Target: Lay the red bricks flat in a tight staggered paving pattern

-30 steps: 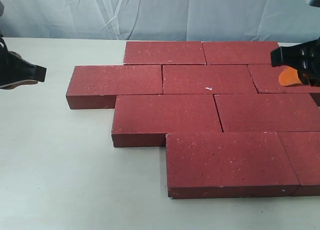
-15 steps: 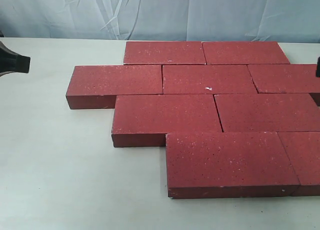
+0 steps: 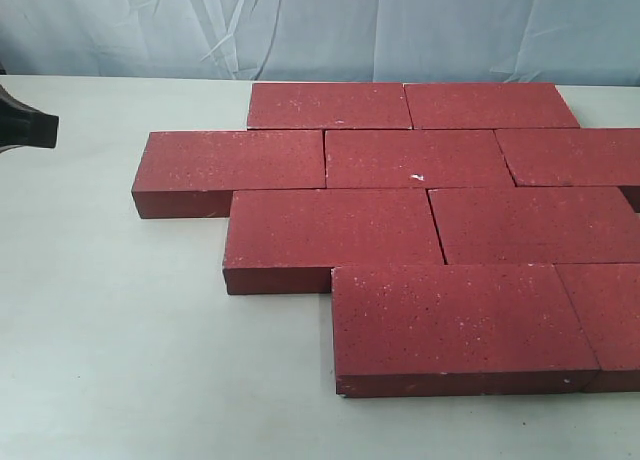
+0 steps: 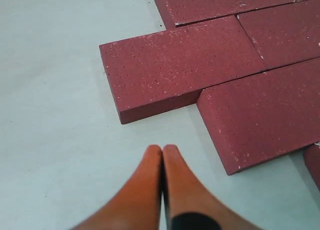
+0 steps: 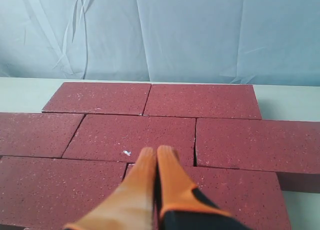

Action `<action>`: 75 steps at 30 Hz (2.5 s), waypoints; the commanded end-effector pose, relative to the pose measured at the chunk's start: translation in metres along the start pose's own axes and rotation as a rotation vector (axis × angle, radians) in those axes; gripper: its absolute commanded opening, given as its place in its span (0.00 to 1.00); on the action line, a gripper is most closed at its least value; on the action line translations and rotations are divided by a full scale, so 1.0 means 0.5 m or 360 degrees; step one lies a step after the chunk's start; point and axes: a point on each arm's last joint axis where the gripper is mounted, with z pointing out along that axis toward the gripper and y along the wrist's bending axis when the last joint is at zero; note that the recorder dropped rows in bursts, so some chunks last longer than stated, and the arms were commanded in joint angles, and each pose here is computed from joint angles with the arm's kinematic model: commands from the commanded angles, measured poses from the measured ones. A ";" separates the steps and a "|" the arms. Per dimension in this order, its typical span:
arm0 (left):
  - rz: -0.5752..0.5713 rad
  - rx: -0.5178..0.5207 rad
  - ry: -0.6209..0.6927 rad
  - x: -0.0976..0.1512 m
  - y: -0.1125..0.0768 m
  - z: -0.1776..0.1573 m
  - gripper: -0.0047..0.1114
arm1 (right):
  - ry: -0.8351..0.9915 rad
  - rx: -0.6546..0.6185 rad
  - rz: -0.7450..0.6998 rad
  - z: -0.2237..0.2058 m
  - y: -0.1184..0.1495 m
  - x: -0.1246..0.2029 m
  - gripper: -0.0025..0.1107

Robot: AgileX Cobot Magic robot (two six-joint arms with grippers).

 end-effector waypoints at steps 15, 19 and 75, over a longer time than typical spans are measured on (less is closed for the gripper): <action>0.0015 0.0000 -0.0012 0.002 -0.002 -0.002 0.04 | -0.0028 0.0012 -0.0011 -0.002 -0.002 -0.001 0.02; 0.0015 0.0000 -0.0012 0.002 -0.002 -0.002 0.04 | -0.0028 0.0012 -0.0011 -0.002 -0.002 -0.001 0.02; 0.0015 0.0000 -0.0012 0.002 -0.002 -0.002 0.04 | -0.0181 0.0046 -0.0021 -0.062 -0.029 0.281 0.02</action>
